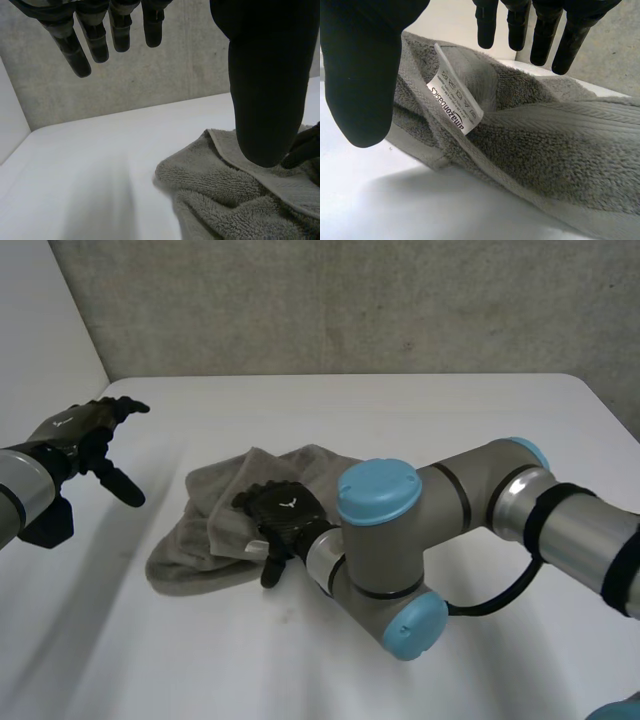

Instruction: Fold the laundry

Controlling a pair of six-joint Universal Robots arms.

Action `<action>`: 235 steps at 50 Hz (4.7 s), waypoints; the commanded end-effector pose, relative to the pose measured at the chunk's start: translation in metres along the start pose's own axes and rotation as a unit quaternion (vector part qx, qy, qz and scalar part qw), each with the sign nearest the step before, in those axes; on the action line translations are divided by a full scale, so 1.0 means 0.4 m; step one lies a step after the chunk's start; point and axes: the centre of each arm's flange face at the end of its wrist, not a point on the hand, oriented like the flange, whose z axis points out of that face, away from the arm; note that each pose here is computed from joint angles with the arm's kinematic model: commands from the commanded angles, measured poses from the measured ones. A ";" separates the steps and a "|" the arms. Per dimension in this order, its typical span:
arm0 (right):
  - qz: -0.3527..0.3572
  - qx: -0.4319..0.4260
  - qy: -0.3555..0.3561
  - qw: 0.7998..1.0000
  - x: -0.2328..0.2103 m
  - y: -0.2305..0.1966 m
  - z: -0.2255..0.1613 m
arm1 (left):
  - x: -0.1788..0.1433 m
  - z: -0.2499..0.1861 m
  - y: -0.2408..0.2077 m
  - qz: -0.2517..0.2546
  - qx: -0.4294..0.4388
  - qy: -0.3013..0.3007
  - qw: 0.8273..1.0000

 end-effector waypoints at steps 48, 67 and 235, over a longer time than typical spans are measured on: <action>-0.162 0.014 0.181 0.970 0.351 -0.226 -0.441 | 0.089 0.011 0.121 0.025 -0.027 0.057 0.998; -0.151 -0.007 0.225 0.963 0.486 -0.174 -0.549 | 0.129 0.111 0.276 0.165 -0.053 0.062 0.983; -0.191 0.059 0.150 0.968 0.511 -0.022 -0.306 | 0.176 0.081 0.260 0.301 0.085 -0.017 0.950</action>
